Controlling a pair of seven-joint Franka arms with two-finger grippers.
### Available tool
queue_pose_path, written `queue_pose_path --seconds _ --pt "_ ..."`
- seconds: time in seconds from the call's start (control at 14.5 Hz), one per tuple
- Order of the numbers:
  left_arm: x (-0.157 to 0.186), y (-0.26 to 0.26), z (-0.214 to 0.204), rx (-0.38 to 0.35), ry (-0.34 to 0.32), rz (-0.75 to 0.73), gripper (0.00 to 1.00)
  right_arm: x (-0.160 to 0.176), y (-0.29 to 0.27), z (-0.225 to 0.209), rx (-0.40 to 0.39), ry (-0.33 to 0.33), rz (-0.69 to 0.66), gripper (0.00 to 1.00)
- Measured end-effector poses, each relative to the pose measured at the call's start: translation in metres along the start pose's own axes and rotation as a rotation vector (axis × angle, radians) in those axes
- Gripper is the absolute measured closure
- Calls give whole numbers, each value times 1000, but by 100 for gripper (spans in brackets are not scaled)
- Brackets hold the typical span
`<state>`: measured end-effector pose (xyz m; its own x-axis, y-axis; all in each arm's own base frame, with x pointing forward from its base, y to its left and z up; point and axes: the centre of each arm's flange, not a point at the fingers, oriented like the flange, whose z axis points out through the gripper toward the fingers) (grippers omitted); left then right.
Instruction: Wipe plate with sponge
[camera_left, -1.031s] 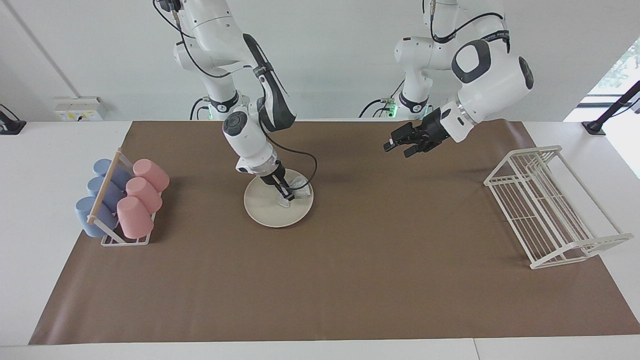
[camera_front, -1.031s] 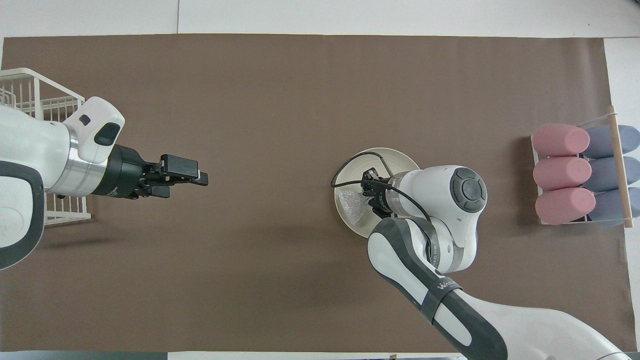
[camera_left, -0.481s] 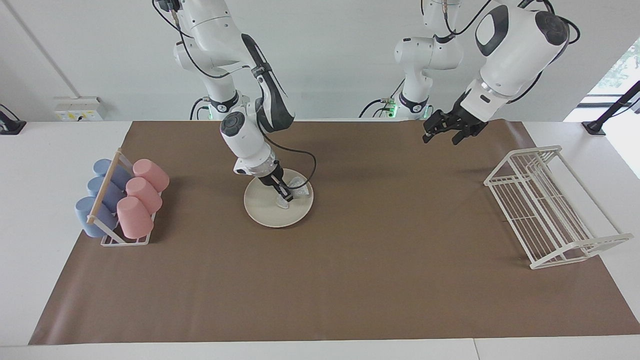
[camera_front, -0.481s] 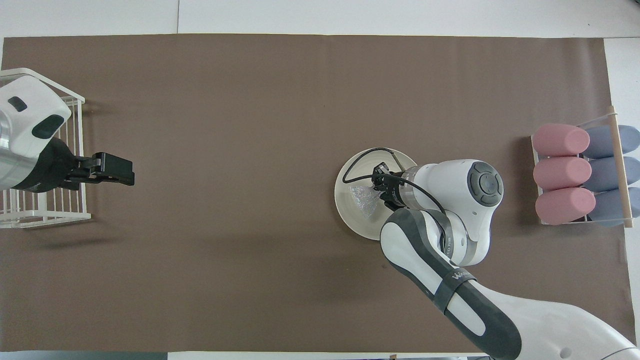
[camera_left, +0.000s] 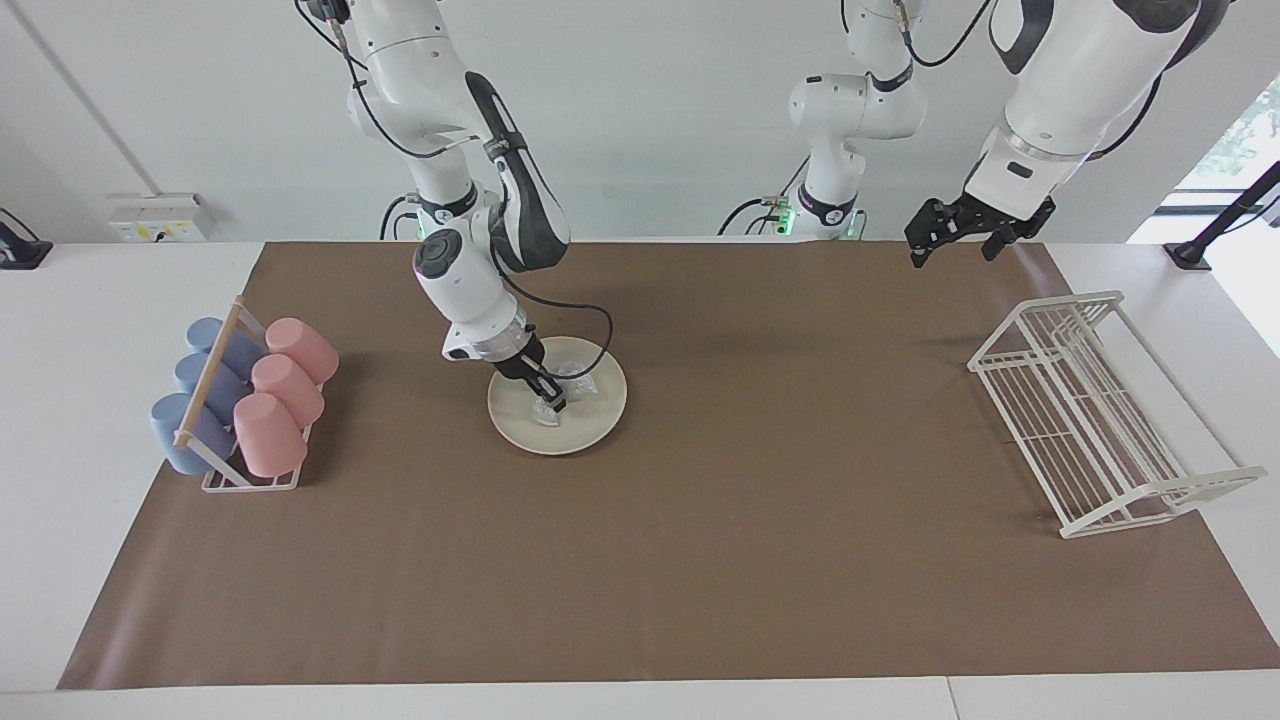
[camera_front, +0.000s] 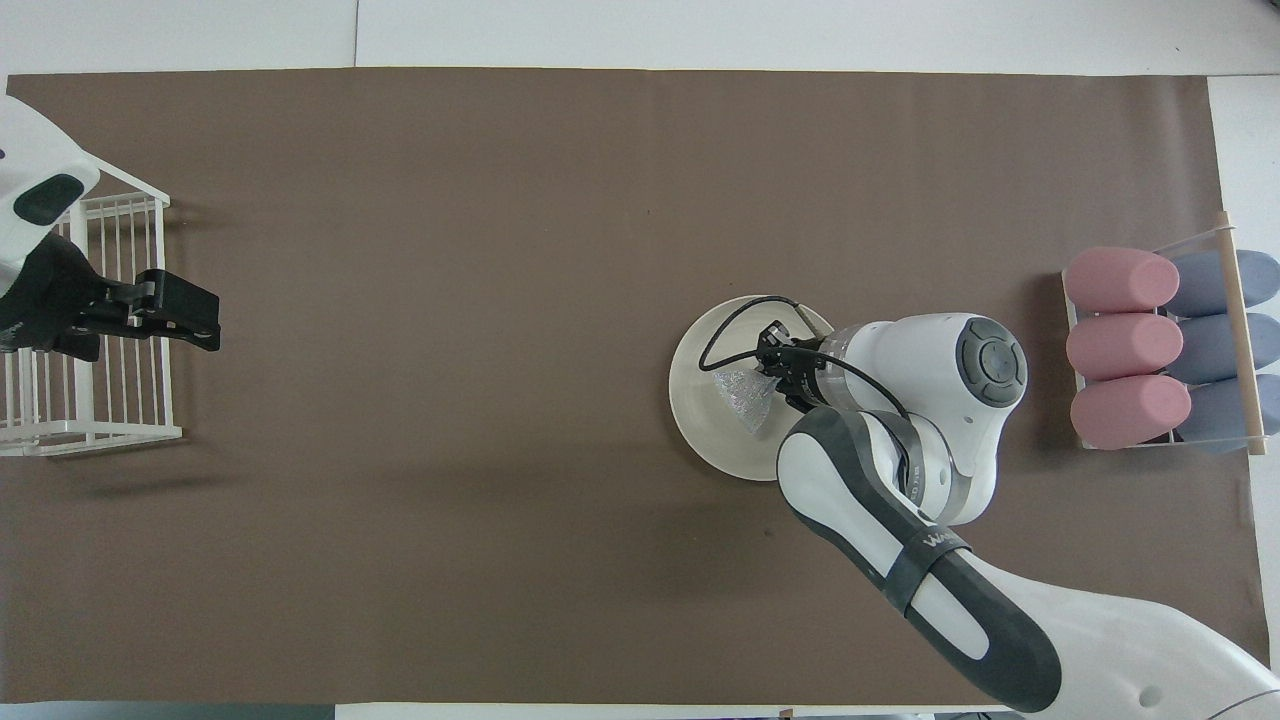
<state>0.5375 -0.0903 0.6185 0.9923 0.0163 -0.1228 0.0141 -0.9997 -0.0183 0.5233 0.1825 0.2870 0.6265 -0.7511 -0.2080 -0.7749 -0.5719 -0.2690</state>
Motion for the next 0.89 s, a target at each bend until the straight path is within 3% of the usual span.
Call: queue_pose_path --seconds 0.55,0.89 --pt "9 4 16 -7 1 3 0 18 5 -7 -17 40 -46 89" --pt "10 4 15 -9 4 2 0 -36 -11 8 -36 25 0 89"
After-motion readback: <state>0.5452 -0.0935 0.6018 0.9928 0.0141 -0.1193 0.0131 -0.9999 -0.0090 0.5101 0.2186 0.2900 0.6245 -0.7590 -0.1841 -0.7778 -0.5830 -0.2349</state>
